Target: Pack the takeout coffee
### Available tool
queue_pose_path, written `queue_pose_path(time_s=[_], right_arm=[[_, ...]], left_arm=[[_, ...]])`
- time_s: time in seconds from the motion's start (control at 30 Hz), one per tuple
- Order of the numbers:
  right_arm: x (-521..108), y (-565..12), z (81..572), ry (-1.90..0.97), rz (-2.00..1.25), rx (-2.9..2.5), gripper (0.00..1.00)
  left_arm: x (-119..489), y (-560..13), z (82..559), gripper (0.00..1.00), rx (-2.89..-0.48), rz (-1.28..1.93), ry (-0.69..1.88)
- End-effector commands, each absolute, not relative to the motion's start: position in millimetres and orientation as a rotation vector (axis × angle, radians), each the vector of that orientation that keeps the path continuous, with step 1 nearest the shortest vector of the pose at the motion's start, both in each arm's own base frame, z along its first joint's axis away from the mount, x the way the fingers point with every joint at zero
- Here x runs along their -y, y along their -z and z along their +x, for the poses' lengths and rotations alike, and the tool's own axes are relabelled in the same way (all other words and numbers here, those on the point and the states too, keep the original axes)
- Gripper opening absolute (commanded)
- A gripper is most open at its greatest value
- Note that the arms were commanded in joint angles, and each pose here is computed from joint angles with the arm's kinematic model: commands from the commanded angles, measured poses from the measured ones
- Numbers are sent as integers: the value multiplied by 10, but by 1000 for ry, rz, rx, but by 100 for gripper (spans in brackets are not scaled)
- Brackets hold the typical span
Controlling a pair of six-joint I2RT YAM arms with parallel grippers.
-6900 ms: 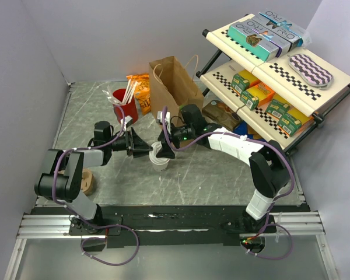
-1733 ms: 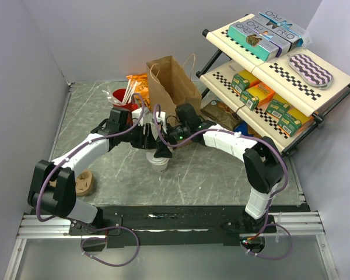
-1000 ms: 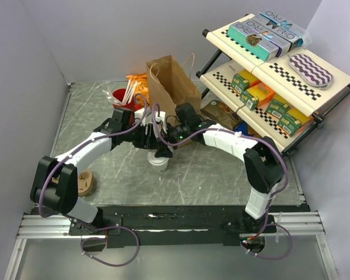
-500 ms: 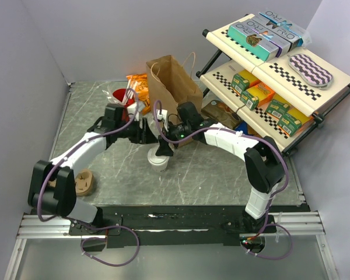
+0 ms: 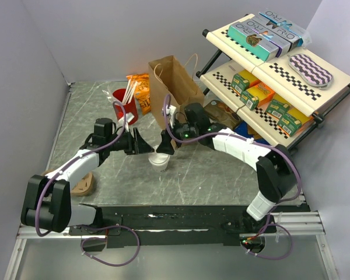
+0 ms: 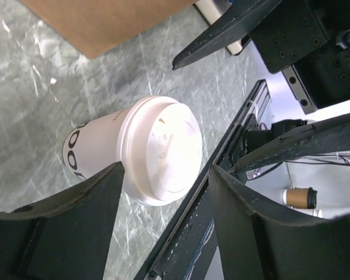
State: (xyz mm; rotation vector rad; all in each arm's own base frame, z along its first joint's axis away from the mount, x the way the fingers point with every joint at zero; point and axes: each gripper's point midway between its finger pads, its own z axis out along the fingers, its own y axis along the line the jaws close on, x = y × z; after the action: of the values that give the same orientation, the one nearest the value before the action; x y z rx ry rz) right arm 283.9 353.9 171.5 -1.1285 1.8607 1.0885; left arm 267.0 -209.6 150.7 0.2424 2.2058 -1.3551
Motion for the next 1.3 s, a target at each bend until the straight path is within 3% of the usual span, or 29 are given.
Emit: queue_pose_path(time_s=[0.0, 0.37, 1.27], right_arm=[[-3498, -2023, 2896, -1108, -912, -1878, 89], [-3331, -1787, 2793, -1222, -586, -2069, 82], [-3380, -1351, 2965, -1353, -538, -2208, 78]], left_arm=[[2128, -1724, 2723, 66, -2105, 289, 1387], [2054, -1558, 2764, 65, -2175, 253, 1320], [2094, -1334, 2816, 62, -2236, 210, 1387]])
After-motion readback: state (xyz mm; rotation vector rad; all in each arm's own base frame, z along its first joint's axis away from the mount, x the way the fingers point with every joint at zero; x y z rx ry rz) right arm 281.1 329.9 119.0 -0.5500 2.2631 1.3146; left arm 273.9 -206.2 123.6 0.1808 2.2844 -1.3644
